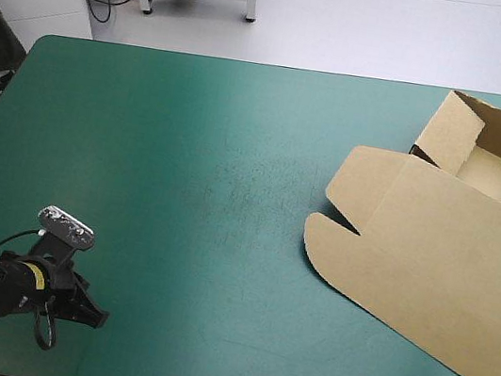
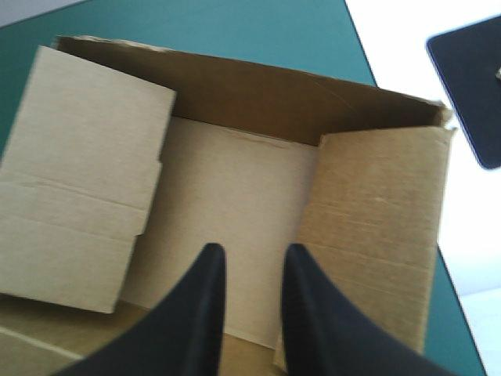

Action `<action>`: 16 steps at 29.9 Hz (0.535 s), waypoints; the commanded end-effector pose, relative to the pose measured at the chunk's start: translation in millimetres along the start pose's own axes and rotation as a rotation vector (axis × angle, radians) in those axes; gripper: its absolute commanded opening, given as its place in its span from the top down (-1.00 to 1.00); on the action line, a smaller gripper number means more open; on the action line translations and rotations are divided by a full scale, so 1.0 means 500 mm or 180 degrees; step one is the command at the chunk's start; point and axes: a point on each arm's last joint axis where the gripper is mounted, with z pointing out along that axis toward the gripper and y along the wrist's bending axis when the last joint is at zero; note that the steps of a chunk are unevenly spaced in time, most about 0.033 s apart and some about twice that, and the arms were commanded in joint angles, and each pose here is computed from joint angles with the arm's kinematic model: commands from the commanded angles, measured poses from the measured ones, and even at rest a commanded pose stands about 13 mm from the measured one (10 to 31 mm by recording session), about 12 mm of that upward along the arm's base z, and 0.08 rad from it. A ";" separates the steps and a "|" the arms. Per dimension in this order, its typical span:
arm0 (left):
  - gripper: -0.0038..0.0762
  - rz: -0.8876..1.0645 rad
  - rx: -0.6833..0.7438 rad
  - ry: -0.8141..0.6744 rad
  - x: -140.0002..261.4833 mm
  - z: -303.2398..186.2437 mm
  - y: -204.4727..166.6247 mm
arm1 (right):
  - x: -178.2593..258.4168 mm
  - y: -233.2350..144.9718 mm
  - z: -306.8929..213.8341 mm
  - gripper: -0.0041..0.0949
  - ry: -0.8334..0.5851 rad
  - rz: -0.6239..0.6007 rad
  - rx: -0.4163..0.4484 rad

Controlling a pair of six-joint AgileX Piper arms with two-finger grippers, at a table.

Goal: Fold the box

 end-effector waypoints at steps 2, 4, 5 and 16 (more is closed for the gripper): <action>0.98 -0.0087 0.0021 -0.0210 -0.016 -0.015 -0.001 | -0.018 0.108 -0.110 0.95 -0.0413 -0.0368 -0.0267; 0.98 -0.0170 0.0023 -0.0210 -0.016 -0.015 -0.001 | -0.016 0.146 -0.115 0.96 -0.0426 -0.0482 -0.0370; 0.98 -0.0214 0.0019 -0.0217 -0.016 -0.015 -0.001 | -0.014 0.169 -0.115 0.96 -0.0419 -0.0551 -0.0425; 0.98 -0.0209 0.0002 -0.0439 -0.022 -0.023 0.000 | 0.071 0.364 -0.140 0.96 -0.0133 -0.1264 -0.0825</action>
